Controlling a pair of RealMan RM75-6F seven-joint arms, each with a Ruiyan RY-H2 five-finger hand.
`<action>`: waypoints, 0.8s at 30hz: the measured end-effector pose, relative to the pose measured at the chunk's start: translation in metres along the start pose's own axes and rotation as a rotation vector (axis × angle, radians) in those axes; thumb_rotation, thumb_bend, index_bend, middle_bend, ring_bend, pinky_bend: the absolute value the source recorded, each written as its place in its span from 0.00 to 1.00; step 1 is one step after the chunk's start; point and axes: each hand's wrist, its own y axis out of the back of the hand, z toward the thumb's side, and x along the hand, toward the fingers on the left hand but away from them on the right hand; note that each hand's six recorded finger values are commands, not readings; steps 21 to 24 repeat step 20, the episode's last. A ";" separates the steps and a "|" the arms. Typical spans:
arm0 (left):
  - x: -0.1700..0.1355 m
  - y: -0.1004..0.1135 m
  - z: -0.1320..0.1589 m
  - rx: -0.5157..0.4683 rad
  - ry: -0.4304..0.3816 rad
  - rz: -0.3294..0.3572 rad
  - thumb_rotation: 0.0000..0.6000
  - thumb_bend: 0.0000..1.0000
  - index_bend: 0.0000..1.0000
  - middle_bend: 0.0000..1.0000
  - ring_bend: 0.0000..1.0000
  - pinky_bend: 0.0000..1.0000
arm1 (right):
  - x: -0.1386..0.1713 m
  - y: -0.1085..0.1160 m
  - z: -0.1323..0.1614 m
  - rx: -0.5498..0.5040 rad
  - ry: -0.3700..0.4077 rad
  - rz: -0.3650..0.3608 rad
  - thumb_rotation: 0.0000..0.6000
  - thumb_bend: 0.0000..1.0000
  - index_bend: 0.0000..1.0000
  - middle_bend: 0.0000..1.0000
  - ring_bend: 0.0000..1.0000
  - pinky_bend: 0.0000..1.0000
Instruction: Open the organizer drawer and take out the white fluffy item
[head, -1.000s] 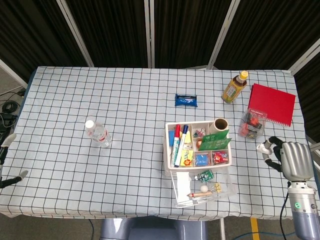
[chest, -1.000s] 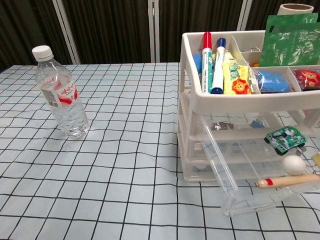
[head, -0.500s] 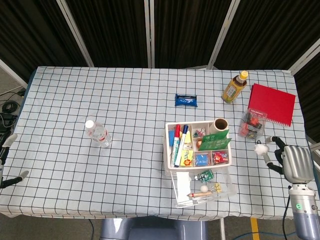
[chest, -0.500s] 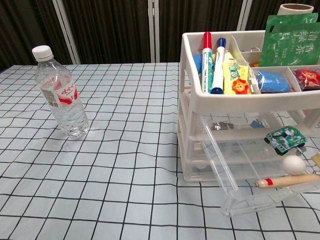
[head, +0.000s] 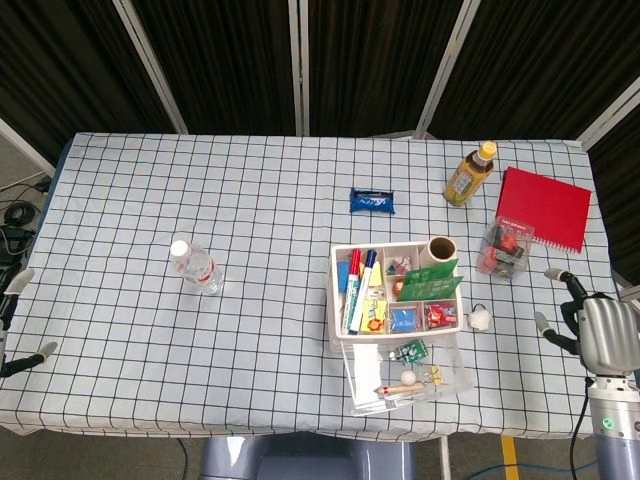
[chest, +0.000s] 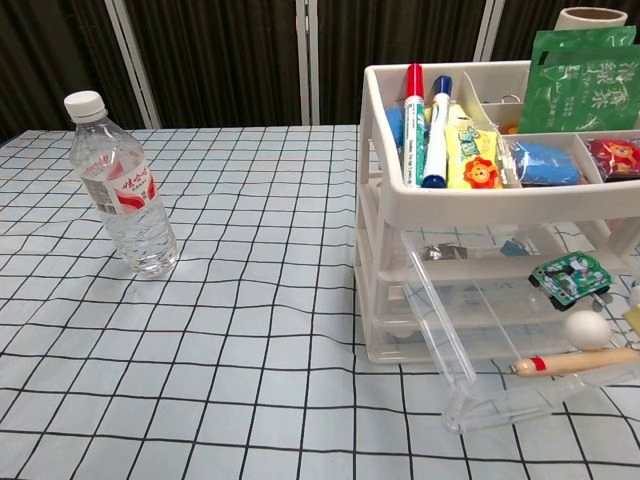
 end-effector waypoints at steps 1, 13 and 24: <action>0.000 0.000 0.000 0.000 0.001 0.001 1.00 0.12 0.00 0.00 0.00 0.00 | 0.000 0.001 -0.001 -0.004 0.001 -0.005 1.00 0.13 0.34 0.96 0.87 0.55; -0.001 -0.002 -0.002 0.006 0.005 -0.006 1.00 0.12 0.00 0.00 0.00 0.00 | 0.018 -0.011 -0.022 0.057 -0.015 0.098 1.00 0.09 0.08 0.03 0.01 0.03; 0.000 -0.008 -0.004 0.021 0.012 -0.032 1.00 0.12 0.00 0.00 0.00 0.00 | 0.027 -0.013 -0.027 0.172 -0.011 0.100 1.00 0.09 0.01 0.00 0.00 0.00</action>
